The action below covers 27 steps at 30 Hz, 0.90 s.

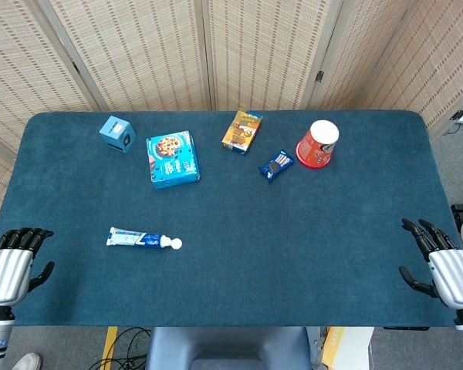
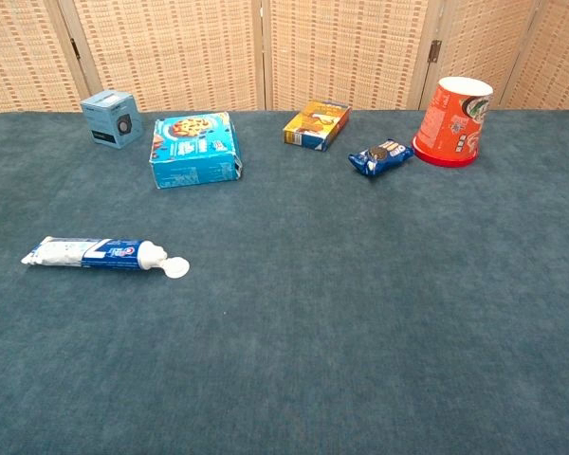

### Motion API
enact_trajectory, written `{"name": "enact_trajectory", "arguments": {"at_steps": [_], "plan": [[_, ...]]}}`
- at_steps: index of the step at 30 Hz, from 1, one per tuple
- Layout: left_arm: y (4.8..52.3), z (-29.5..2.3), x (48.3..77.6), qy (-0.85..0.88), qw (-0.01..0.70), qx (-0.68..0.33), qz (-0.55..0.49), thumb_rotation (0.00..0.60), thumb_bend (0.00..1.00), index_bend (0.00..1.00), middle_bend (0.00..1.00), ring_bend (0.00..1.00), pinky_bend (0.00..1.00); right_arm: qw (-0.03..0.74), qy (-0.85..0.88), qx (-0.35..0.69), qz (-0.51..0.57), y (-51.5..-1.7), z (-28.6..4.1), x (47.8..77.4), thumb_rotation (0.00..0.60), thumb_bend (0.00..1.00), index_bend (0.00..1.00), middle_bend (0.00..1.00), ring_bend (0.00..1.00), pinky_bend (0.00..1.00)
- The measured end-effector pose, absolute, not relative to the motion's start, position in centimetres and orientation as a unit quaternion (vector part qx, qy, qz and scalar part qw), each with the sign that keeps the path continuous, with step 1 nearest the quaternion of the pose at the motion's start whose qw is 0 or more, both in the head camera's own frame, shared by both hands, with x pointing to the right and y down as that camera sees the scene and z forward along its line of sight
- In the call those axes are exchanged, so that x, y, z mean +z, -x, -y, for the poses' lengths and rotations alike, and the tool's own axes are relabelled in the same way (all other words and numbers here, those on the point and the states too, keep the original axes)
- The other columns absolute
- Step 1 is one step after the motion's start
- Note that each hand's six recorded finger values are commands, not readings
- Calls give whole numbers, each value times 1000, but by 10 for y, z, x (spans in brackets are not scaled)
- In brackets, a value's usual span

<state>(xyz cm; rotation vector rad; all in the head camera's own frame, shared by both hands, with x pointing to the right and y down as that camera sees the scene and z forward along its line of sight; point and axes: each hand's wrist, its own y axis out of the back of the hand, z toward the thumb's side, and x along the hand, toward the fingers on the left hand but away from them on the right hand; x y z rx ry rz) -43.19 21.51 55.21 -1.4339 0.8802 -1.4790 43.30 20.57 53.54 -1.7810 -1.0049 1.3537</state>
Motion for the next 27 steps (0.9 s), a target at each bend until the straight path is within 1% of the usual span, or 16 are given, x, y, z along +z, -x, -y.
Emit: {"name": "enact_trajectory", "arguments": {"at_steps": [9, 16, 22, 27], "plan": [[424, -205, 553, 594, 436, -576, -354, 600, 299, 316, 338, 274, 267, 345, 679, 520, 387, -436, -202, 530, 600, 373, 66, 211, 79, 155], [398, -188, 559, 643, 419, -538, -349, 600, 299, 302, 338, 273, 267, 354, 677, 514, 391, -437, -197, 522, 600, 373, 66, 211, 79, 156], [363, -173, 581, 692, 404, -510, -313, 600, 286, 280, 337, 274, 267, 357, 679, 511, 388, -435, -195, 522, 600, 373, 66, 211, 79, 156], [336, -165, 610, 725, 377, -505, -278, 600, 265, 261, 336, 274, 267, 357, 678, 512, 389, -436, -195, 522, 600, 373, 66, 211, 79, 156]]}}
